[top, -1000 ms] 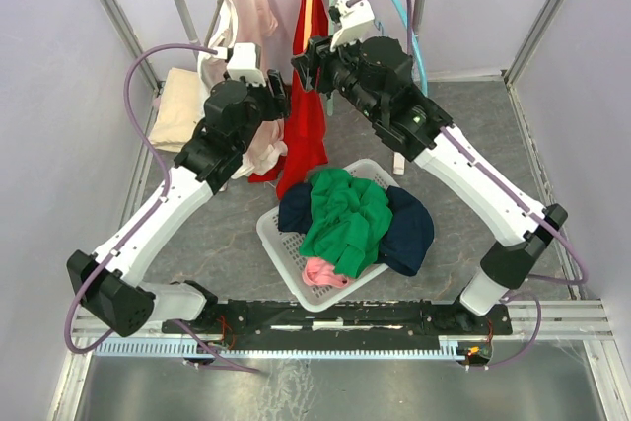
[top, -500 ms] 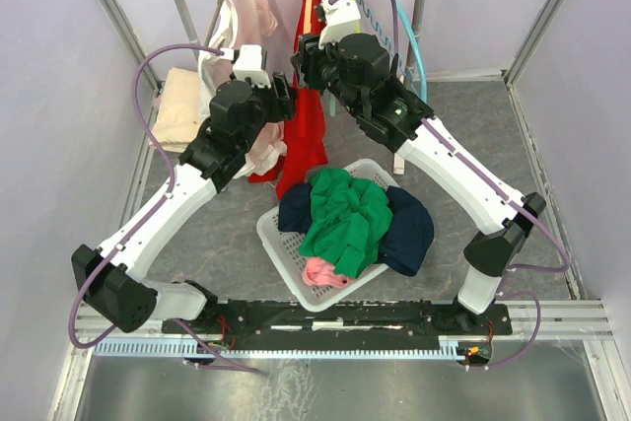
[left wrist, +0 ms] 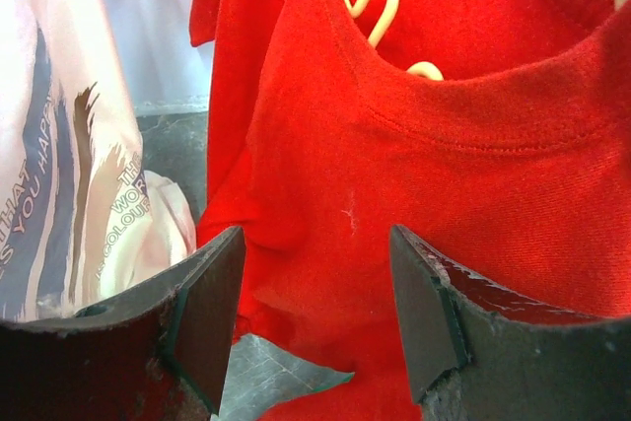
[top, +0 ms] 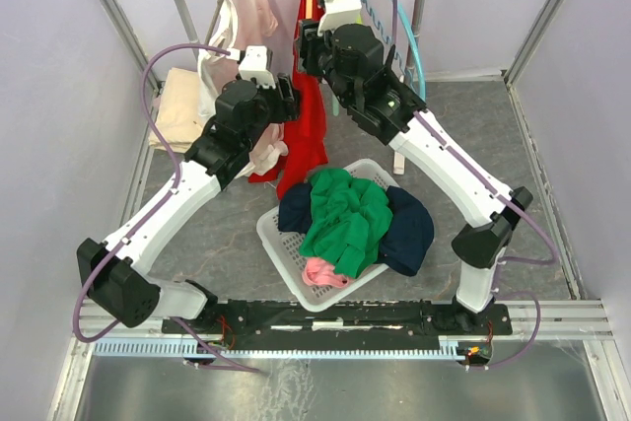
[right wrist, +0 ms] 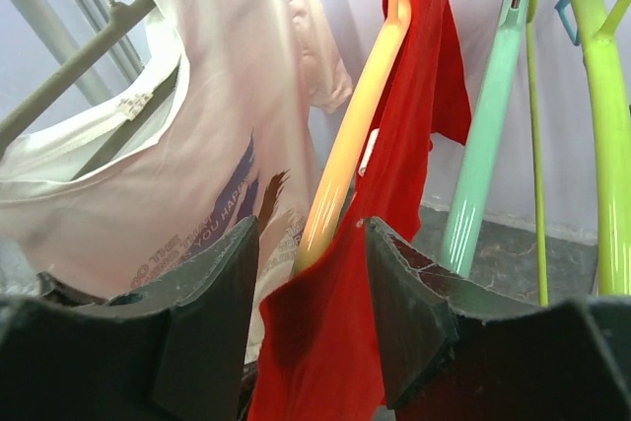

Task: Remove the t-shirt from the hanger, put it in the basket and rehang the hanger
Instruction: Pick up the hanger from the clothesline.

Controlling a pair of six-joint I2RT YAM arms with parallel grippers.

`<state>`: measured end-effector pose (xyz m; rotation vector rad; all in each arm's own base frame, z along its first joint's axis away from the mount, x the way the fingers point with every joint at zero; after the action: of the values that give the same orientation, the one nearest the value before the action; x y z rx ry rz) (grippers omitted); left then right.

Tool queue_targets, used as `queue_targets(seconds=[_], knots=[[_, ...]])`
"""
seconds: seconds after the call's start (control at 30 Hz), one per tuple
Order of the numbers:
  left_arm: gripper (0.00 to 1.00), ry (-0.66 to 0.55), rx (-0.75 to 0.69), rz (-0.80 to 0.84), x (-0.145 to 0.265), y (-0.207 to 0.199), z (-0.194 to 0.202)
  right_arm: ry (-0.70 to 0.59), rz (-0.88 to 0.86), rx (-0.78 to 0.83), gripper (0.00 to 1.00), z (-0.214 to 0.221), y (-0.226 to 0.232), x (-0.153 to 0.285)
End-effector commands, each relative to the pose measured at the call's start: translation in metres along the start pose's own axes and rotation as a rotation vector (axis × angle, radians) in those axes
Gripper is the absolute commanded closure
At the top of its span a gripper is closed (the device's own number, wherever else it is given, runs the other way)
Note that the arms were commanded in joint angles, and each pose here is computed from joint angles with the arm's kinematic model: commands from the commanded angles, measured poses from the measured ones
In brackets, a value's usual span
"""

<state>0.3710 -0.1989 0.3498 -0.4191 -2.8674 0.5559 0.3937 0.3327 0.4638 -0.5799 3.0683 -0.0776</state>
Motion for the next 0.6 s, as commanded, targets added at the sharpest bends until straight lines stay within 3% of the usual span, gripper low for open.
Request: queue_targets(seconds=[0.0, 0.17, 0.57], knots=[[0.33, -0.045, 0.066, 0.076, -0.003, -0.016, -0.012, -0.031, 0.043, 0.007, 0.45, -0.014, -0.004, -0.002], [0.34, -0.039, 0.073, 0.086, -0.004, -0.018, -0.011, -0.033, 0.068, 0.014, 0.47, -0.014, -0.007, -0.005], [0.34, -0.075, 0.063, 0.054, 0.008, -0.011, -0.021, -0.022, 0.126, 0.021, 0.62, -0.010, -0.015, -0.010]])
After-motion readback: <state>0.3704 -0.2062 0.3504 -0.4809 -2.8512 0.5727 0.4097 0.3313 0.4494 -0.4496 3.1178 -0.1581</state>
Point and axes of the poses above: each gripper's point midway between its finger pads, its own x axis back along the fingers, its own y axis along the line the jaws close on, z = x × y, the point moved 3 cm from there along x, back along the fingers, and after that the axes turned 11 degrees about x, right-handed, at the moved point
